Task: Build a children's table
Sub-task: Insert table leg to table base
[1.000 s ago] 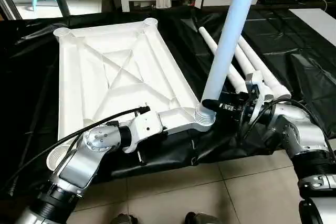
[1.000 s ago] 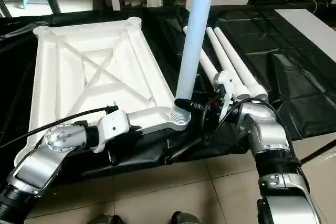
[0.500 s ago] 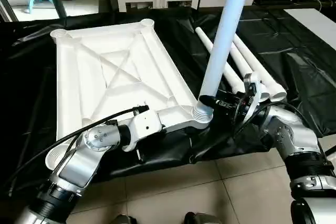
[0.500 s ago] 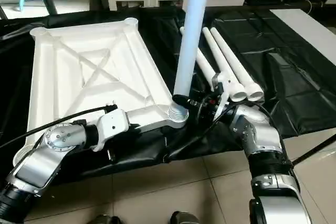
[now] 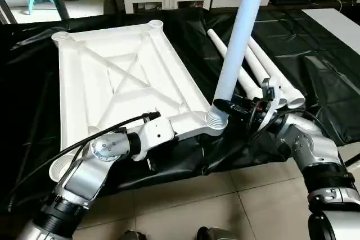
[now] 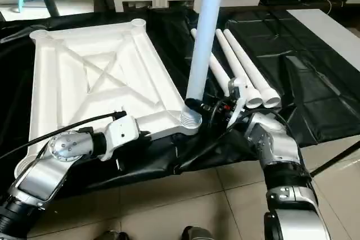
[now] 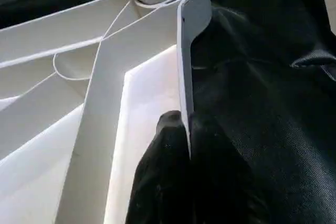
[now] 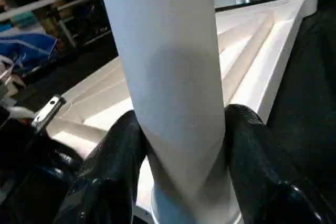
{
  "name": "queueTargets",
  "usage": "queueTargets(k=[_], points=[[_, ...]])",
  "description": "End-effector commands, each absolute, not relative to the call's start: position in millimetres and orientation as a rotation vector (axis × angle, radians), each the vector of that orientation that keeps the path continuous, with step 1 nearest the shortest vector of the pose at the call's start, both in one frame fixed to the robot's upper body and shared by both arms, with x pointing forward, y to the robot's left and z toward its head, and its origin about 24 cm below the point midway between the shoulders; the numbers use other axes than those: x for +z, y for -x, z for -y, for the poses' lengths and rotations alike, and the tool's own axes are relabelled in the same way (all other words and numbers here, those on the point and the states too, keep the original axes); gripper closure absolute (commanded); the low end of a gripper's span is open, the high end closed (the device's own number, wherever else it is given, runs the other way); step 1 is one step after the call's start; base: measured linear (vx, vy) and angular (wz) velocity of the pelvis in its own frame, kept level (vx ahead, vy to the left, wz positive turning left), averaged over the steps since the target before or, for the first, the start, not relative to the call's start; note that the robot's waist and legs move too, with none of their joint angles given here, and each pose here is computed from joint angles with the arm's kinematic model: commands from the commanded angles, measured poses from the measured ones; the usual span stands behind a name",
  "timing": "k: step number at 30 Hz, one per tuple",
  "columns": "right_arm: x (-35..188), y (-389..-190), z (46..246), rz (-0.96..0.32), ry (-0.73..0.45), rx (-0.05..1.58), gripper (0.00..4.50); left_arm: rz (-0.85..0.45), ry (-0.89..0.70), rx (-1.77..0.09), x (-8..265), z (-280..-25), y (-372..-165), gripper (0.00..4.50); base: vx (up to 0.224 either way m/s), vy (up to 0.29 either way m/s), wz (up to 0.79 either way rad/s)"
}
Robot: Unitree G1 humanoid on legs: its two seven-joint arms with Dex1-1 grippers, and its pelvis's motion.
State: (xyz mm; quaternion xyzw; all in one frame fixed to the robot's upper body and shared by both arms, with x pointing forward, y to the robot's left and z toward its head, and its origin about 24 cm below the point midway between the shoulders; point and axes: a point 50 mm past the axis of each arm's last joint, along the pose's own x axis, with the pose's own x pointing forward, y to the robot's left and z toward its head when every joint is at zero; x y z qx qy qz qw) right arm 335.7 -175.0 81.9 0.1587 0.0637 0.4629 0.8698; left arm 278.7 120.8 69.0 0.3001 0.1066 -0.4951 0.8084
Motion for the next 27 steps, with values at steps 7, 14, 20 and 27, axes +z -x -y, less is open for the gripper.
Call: queueTargets(k=[7,14,20,27], points=[[97,-349.1,202.3,-0.055,-0.489,0.733,2.59,-0.300,-0.626,-1.178,47,-111,-262,4.50,0.000,0.000,0.00],[85,-339.4,186.3,-0.079,-0.146,0.835,2.59,-0.301,-0.627,-1.176,48,-111,-263,4.50,0.000,0.000,0.00],[82,-334.7,174.9,0.020,0.100,0.866,2.62,-0.299,-0.630,-1.174,49,-112,-265,4.50,0.000,0.000,0.00],[74,-330.4,169.7,0.094,0.226,0.821,2.63,-0.298,-0.631,-1.176,49,-111,-265,4.50,0.000,0.000,0.00]])
